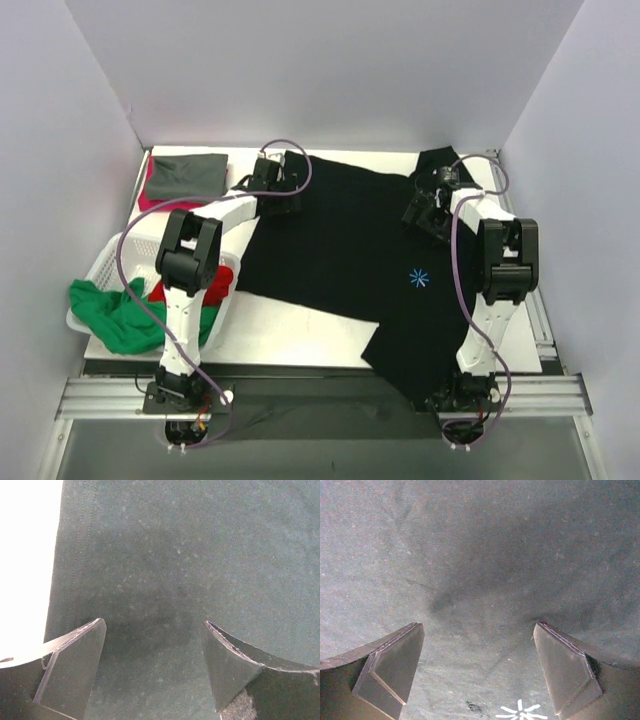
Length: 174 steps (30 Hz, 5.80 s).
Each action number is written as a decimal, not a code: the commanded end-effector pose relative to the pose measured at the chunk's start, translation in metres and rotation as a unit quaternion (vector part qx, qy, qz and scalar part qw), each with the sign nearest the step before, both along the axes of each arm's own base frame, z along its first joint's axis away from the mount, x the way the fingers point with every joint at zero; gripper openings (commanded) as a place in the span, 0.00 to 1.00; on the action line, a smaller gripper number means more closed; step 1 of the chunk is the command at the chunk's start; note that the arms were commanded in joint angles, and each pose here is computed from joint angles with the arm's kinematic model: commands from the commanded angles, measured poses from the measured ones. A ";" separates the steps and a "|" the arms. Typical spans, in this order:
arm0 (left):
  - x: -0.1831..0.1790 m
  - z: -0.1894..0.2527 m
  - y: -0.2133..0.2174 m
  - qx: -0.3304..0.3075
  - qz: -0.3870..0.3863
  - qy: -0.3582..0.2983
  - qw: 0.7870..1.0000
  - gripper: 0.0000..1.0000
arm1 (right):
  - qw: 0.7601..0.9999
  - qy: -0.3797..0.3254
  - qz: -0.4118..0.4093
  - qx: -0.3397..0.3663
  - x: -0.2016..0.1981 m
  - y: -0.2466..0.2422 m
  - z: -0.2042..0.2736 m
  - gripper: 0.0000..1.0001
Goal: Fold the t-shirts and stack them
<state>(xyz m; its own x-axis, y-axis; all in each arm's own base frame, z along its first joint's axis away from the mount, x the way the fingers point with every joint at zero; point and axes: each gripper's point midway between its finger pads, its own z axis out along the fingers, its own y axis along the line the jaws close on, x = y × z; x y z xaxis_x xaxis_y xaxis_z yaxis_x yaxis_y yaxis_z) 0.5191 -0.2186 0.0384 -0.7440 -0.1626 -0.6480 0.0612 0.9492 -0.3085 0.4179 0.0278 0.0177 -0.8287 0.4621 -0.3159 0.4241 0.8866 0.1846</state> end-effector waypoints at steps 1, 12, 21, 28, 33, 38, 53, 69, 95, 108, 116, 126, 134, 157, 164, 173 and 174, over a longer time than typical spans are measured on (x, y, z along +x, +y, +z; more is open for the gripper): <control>0.013 0.010 0.001 0.008 -0.003 -0.011 1.000 0.88 | 1.000 0.009 0.018 -0.001 0.005 -0.002 0.005 0.98; -0.017 0.080 0.005 0.020 0.017 -0.083 0.996 0.88 | 0.997 -0.061 0.037 -0.017 -0.018 0.010 0.073 0.98; -0.079 0.048 0.000 0.040 -0.006 -0.052 0.998 0.88 | 0.997 -0.032 0.043 -0.061 -0.082 0.031 0.042 0.98; -0.114 0.019 0.000 0.028 -0.019 -0.022 0.999 0.88 | 0.998 -0.024 0.037 -0.051 -0.117 0.033 0.022 0.98; -0.121 0.002 0.001 0.027 -0.021 -0.008 0.999 0.88 | 0.998 -0.006 0.033 -0.054 -0.127 0.029 0.007 0.98; -0.118 -0.010 -0.002 0.029 -0.023 0.005 0.999 0.89 | 0.999 0.008 0.025 -0.040 -0.123 0.025 -0.003 0.98; -0.068 -0.012 -0.011 0.037 -0.021 0.006 0.999 0.89 | 1.000 0.015 0.005 0.020 -0.077 0.006 -0.011 0.96; -0.004 0.010 -0.013 0.033 -0.034 -0.028 0.998 0.89 | 0.999 0.026 0.003 0.045 -0.017 0.002 -0.016 0.92; -0.101 0.031 0.106 0.215 0.100 -0.008 0.971 0.66 | 1.000 -0.007 0.014 0.009 -0.082 -0.003 0.018 0.92; -0.119 0.002 0.122 0.179 0.079 0.060 0.979 0.58 | 1.000 0.001 0.012 0.006 -0.090 -0.004 0.011 0.93; -0.117 -0.007 0.125 0.181 0.073 0.076 0.978 0.57 | 1.000 0.000 0.010 0.005 -0.092 -0.006 0.011 0.93; -0.130 -0.013 0.132 0.192 0.073 0.098 0.974 0.48 | 1.000 0.001 0.009 0.005 -0.093 -0.006 0.009 0.93; -0.138 -0.023 0.140 0.213 0.074 0.118 0.967 0.26 | 1.000 -0.002 0.009 0.005 -0.094 -0.006 0.011 0.93; -0.134 0.009 0.113 0.116 0.022 0.047 0.992 0.00 | 0.983 -0.003 0.120 -0.137 -0.223 0.054 0.042 0.83; -0.131 0.018 0.110 0.097 0.019 0.029 0.995 0.00 | 0.981 0.057 0.113 -0.148 -0.253 0.045 0.001 0.83; -0.130 0.013 0.113 0.097 0.023 0.035 0.994 0.00 | 0.979 0.073 0.132 -0.137 -0.240 0.060 -0.016 0.85; -0.130 0.014 0.114 0.097 0.024 0.033 0.994 0.00 | 0.978 0.080 0.135 -0.141 -0.239 0.060 -0.020 0.85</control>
<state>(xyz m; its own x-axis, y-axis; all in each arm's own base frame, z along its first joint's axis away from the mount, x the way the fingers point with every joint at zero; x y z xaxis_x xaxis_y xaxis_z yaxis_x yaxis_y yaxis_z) 0.3763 -0.1043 0.0334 -0.8250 -0.0651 -0.5613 -0.0125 0.9952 -0.0972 0.1735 0.0878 0.0066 -0.9538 0.1394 -0.2661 0.1722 0.9796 -0.1039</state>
